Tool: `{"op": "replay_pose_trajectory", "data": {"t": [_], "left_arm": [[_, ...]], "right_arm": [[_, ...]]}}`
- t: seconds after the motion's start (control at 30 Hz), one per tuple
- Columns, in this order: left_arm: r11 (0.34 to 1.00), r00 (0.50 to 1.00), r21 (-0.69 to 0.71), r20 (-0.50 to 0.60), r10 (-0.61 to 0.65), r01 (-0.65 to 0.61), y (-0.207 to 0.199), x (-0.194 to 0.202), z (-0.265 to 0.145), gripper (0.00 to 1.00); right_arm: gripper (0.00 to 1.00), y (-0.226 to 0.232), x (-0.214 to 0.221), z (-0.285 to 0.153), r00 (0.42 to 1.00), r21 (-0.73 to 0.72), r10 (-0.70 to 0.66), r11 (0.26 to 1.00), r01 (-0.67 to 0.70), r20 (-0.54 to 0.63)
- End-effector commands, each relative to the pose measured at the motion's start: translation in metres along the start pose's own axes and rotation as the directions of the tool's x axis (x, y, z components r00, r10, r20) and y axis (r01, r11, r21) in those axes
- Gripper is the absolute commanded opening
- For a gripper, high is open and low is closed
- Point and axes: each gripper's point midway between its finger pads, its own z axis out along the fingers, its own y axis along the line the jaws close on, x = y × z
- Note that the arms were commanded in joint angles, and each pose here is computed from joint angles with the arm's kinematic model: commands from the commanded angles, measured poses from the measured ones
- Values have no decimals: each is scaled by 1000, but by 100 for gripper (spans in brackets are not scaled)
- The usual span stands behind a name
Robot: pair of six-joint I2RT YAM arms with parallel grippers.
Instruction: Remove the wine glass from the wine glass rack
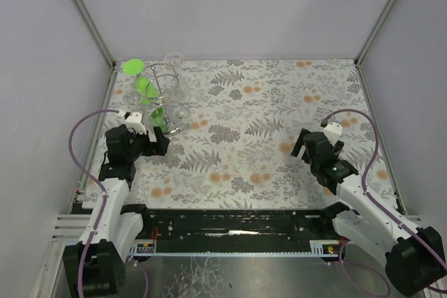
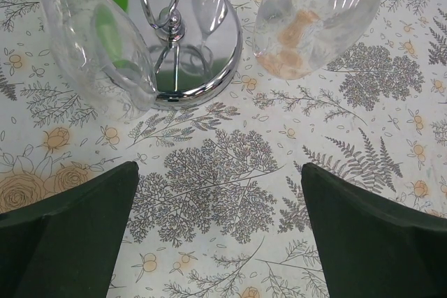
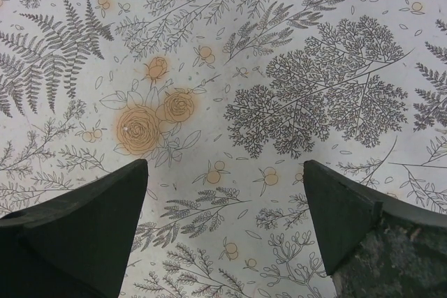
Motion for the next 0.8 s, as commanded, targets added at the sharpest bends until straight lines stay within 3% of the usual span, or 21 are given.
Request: {"op": "replay_pose_trajectory", "data": {"t": [0.0, 0.37, 0.57, 0.77], "left_arm": [[1000, 998, -10, 61, 24, -23, 1, -17, 1, 100], [1000, 997, -19, 80, 12, -11, -2, -39, -7, 100], [999, 992, -43, 125, 13, -7, -11, -82, -38, 100], [999, 983, -46, 181, -11, 19, -25, -119, -70, 100]], "right_arm": [[99, 7, -7, 0, 999, -22, 34, 999, -34, 20], [99, 20, -9, 2, 1000, -46, 22, 999, -22, -18], [99, 29, -19, 0, 995, -13, 81, 997, -82, -63], [99, 75, -37, -8, 990, -202, -55, 979, 28, -127]]}}
